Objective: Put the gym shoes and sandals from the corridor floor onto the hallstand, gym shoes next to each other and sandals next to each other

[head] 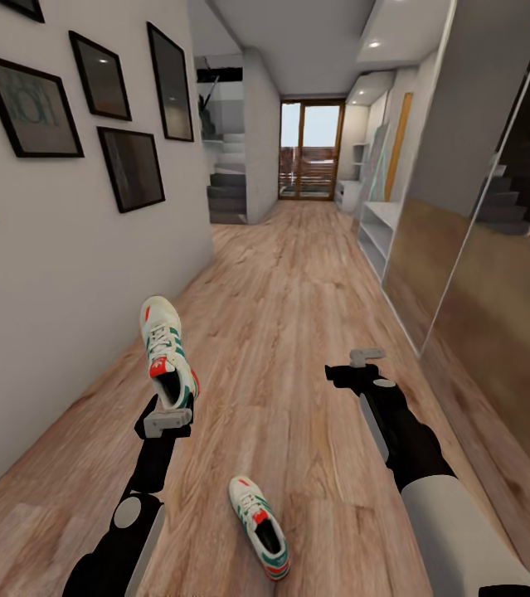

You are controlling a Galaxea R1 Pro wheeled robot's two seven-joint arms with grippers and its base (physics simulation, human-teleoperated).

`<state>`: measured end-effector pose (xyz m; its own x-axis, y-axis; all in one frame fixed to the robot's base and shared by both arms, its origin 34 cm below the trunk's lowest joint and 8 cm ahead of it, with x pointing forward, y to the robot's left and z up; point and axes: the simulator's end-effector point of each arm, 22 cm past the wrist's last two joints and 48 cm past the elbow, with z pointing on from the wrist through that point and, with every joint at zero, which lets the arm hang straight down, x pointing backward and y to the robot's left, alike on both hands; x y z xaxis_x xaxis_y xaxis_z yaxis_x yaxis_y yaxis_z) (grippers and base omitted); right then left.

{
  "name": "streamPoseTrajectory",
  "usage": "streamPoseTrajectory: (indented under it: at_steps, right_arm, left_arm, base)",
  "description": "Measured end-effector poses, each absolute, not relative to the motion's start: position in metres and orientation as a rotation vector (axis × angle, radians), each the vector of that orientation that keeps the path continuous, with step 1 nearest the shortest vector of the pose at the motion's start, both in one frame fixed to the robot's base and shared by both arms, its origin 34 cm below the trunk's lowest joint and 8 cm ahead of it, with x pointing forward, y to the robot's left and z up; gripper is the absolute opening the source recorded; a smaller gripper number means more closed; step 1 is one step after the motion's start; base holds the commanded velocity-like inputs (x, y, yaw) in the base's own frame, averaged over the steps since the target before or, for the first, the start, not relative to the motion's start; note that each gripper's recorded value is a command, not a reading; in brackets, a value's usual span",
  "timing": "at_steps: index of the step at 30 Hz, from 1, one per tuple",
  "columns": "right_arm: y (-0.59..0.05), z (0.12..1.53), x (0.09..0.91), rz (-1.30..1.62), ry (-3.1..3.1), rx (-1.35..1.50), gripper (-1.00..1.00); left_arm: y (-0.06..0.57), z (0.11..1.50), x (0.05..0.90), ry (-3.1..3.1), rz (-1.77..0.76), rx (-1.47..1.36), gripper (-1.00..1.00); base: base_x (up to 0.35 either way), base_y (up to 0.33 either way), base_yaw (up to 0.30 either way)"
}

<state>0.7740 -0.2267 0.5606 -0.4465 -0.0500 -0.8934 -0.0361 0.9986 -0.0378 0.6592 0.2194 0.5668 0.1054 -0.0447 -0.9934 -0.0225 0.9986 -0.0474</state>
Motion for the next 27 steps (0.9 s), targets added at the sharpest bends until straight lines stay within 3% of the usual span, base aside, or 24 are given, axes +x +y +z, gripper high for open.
streamPoseTrajectory:
  at_steps: [12,27]
  right_arm:
    - [-0.2268,0.5606,0.7741,-0.016,2.034,-0.060,1.00]
    - [-0.2269,0.5605,0.7741,-0.016,2.034,-0.060,1.00]
  left_arm:
    - [0.2194,0.5668,0.6593,1.465,-0.016,-0.055,-1.00]
    - [0.2193,0.5668,0.6593,1.466,-0.017,-0.055,-1.00]
  base:
    - [0.006,-0.253,0.296]
    - [0.000,-0.017,0.296]
